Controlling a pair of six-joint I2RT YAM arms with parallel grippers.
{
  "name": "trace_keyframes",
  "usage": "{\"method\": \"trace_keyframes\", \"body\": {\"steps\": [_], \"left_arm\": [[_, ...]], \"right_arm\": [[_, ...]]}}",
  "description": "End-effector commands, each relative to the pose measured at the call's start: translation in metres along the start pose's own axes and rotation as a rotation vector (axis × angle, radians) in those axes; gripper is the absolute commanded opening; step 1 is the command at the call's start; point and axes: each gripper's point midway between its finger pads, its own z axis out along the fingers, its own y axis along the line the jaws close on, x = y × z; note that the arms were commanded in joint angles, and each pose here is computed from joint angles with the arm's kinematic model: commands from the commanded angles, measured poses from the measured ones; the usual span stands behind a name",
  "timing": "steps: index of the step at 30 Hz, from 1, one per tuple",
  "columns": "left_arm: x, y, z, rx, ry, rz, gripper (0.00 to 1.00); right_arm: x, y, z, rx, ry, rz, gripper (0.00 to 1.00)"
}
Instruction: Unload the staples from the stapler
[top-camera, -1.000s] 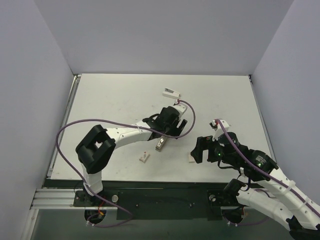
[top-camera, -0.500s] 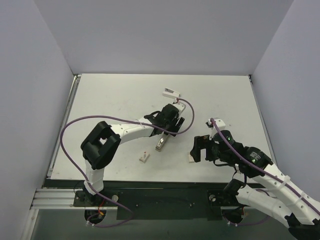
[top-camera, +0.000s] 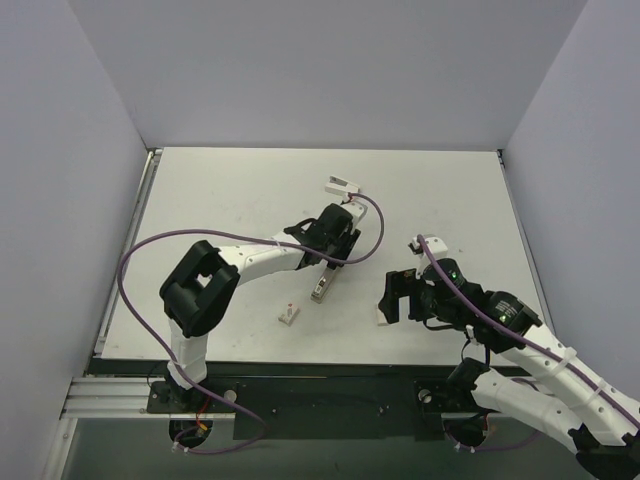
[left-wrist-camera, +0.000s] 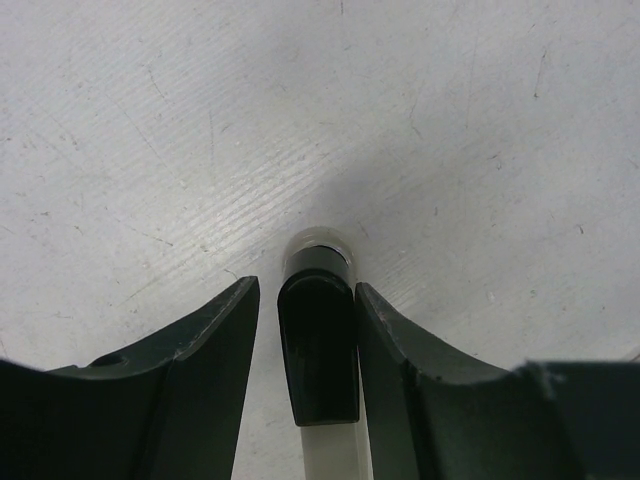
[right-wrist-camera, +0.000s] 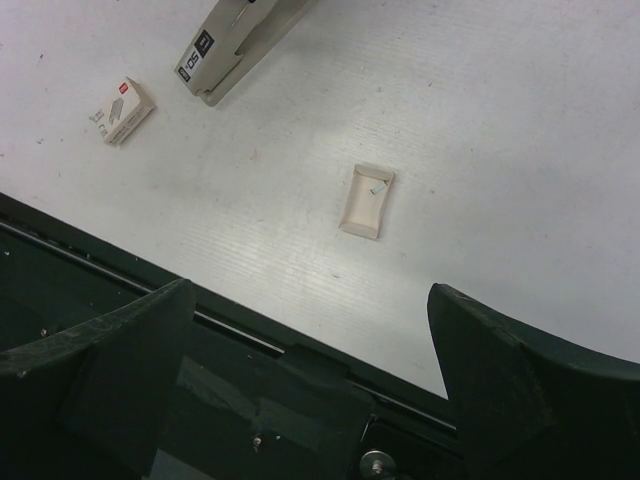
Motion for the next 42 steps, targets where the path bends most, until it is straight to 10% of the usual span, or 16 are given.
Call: {"method": "trace_keyframes", "body": {"steps": [1, 13, 19, 42], "left_arm": [[-0.007, 0.002, 0.001, 0.014, -0.021, -0.005, 0.53], [0.001, 0.003, 0.005, 0.030, 0.001, -0.013, 0.42], [-0.003, 0.000, -0.001, 0.049, -0.006, -0.029, 0.00], [-0.040, -0.070, -0.151, 0.612, -0.367, -0.040, 0.00]], "right_arm": [[-0.004, 0.003, 0.002, -0.002, -0.006, -0.012, 0.95], [-0.002, 0.004, 0.005, -0.009, 0.001, -0.009, 0.95], [-0.003, 0.006, 0.003, -0.020, -0.007, -0.005, 0.95], [-0.027, 0.024, -0.034, -0.150, -0.063, -0.153, 0.92]]}}
